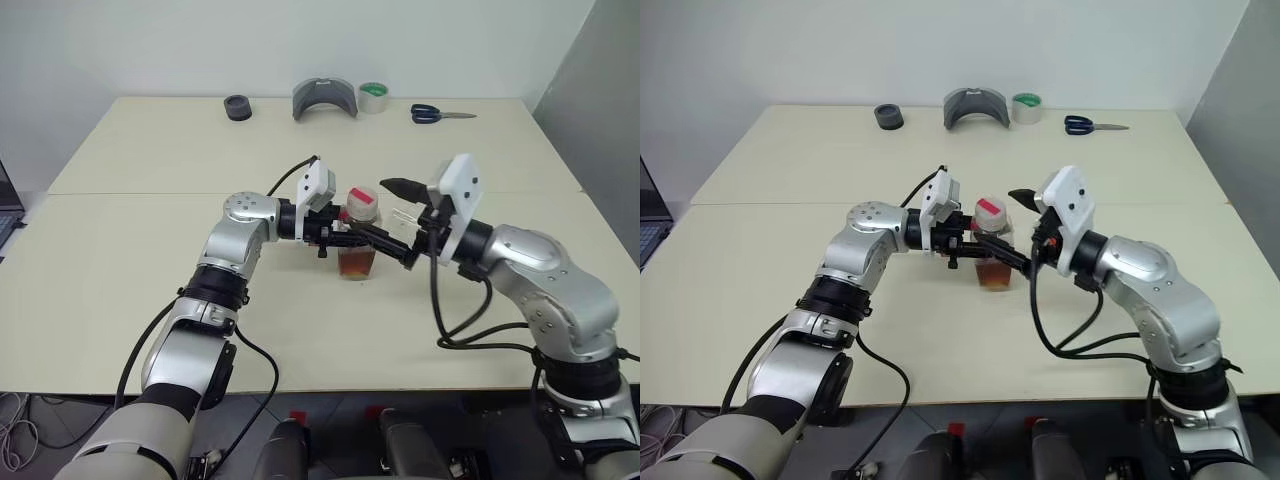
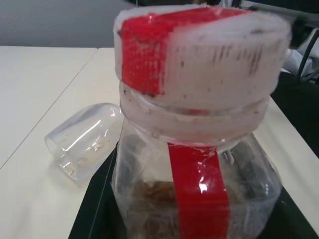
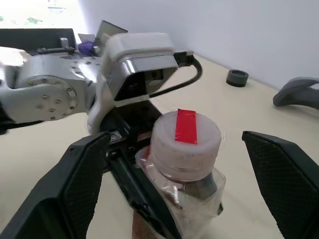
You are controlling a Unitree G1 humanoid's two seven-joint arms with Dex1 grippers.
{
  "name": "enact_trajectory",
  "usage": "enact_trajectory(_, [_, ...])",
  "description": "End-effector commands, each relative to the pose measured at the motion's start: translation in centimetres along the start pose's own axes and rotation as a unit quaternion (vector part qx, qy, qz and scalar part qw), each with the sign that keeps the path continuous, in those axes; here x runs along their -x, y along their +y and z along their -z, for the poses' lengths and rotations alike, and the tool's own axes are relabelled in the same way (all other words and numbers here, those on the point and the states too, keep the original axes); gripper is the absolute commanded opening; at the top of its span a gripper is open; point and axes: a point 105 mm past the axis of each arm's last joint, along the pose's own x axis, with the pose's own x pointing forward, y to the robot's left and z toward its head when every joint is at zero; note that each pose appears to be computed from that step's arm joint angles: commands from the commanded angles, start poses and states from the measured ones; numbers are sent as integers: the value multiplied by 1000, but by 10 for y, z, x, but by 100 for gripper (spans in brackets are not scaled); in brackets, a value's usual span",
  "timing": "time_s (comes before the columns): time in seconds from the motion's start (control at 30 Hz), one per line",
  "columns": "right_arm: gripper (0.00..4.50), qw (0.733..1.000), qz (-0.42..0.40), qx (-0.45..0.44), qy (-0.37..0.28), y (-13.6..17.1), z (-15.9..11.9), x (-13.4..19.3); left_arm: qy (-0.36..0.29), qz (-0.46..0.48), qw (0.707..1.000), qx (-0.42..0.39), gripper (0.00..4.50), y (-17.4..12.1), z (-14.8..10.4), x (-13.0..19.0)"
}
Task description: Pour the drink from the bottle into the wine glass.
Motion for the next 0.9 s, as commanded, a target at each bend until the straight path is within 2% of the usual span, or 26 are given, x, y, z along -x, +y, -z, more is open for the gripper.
enact_trajectory(0.03, [450, 999, 25, 28, -28, -7, -13, -5, -17, 3, 999, -32, 174, 2, -18, 3])
enact_trajectory(0.37, [450, 998, 54, 26, -26, -18, -9, -2, -9, 7, 999, -36, 174, 1, -15, 5])
enact_trajectory(0.9, [450, 999, 49, 5, -22, -17, -8, 6, -5, 3, 999, -38, 174, 1, -12, 6])
